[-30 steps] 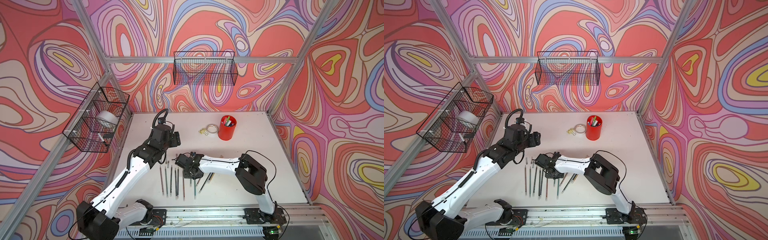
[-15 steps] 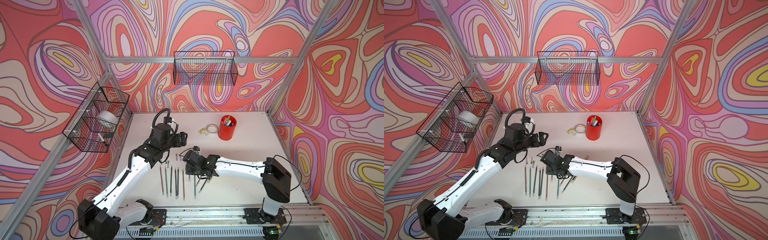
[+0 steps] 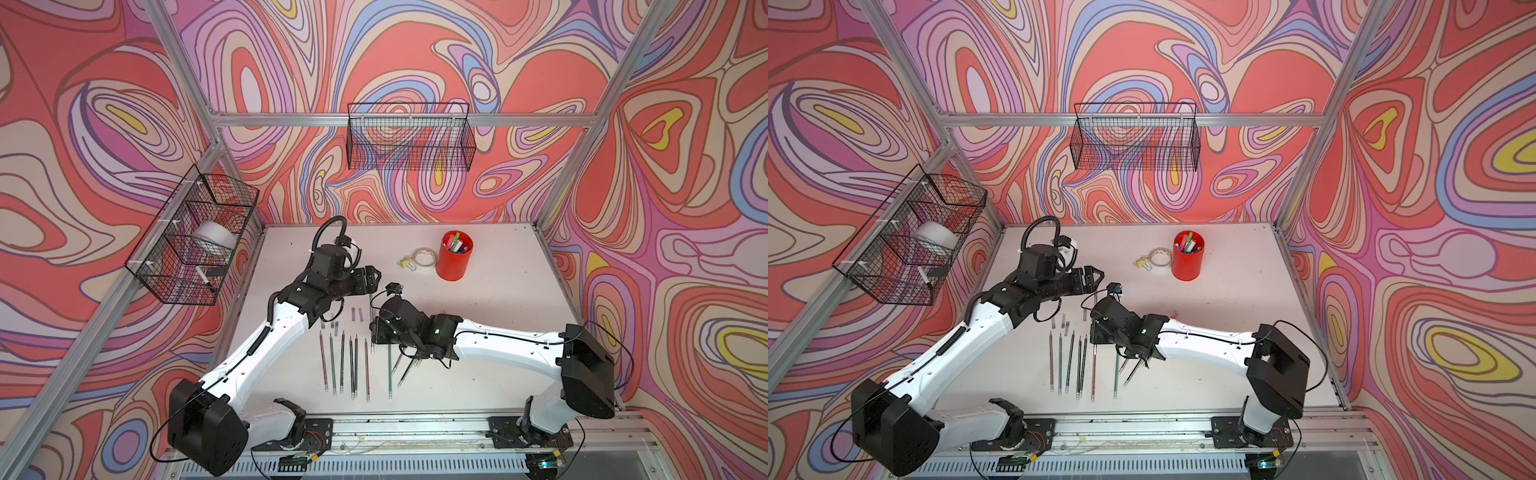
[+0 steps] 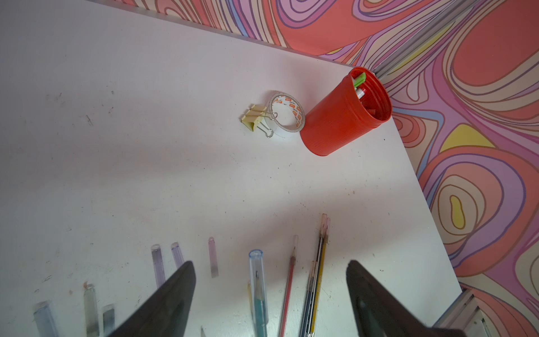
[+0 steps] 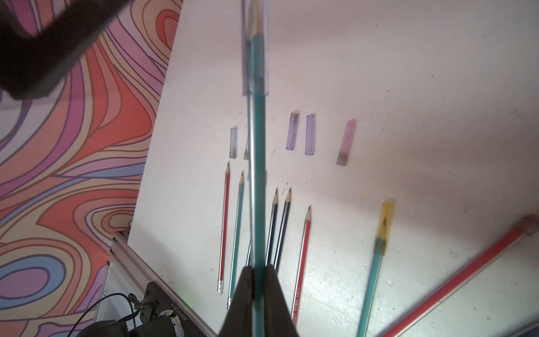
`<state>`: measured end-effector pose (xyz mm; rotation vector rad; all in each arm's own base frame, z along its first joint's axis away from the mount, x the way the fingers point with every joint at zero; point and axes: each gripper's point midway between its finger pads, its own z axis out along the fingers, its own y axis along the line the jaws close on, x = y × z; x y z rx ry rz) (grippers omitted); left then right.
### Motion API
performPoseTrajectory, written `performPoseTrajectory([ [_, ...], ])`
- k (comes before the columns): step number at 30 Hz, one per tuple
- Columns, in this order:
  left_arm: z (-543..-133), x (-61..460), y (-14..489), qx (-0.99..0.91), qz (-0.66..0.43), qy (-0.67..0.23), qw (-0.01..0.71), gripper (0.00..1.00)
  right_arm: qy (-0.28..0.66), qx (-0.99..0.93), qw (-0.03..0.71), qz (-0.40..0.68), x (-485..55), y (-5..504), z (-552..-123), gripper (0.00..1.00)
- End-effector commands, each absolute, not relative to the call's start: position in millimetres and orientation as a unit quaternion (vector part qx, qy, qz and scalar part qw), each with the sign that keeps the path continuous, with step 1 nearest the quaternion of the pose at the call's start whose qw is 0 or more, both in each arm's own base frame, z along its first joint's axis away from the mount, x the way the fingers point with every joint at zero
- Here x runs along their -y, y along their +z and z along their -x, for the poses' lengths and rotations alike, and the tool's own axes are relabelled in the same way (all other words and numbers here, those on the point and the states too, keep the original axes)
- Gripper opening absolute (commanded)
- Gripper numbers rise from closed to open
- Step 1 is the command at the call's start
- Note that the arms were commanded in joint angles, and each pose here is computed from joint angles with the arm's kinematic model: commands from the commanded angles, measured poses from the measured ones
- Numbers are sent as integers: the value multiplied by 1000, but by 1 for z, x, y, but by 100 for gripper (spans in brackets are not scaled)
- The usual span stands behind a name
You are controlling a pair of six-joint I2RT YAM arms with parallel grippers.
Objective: Remove the protective cover of the pencils
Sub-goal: Pick up the pencil from the center of the board, then remove the protective sleeve from the pencil.
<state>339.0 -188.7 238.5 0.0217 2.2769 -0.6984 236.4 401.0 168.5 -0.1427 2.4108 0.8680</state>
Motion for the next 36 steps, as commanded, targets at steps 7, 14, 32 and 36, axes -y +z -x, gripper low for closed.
performPoseTrajectory([
  [7, -344, 202, 252, -876, -18, -313, 365, 81, 351, -876, 326, 62, -398, 199, -238, 0],
  [14, -345, 211, 247, -877, -27, -330, 348, 74, 362, -869, 331, 68, -404, 210, -239, 1],
  [32, -351, 216, 241, -880, -23, -350, 320, 46, 389, -862, 313, 86, -420, 211, -233, 1],
  [36, -352, 217, 241, -879, -26, -353, 320, 39, 384, -866, 311, 81, -420, 206, -235, 1],
])
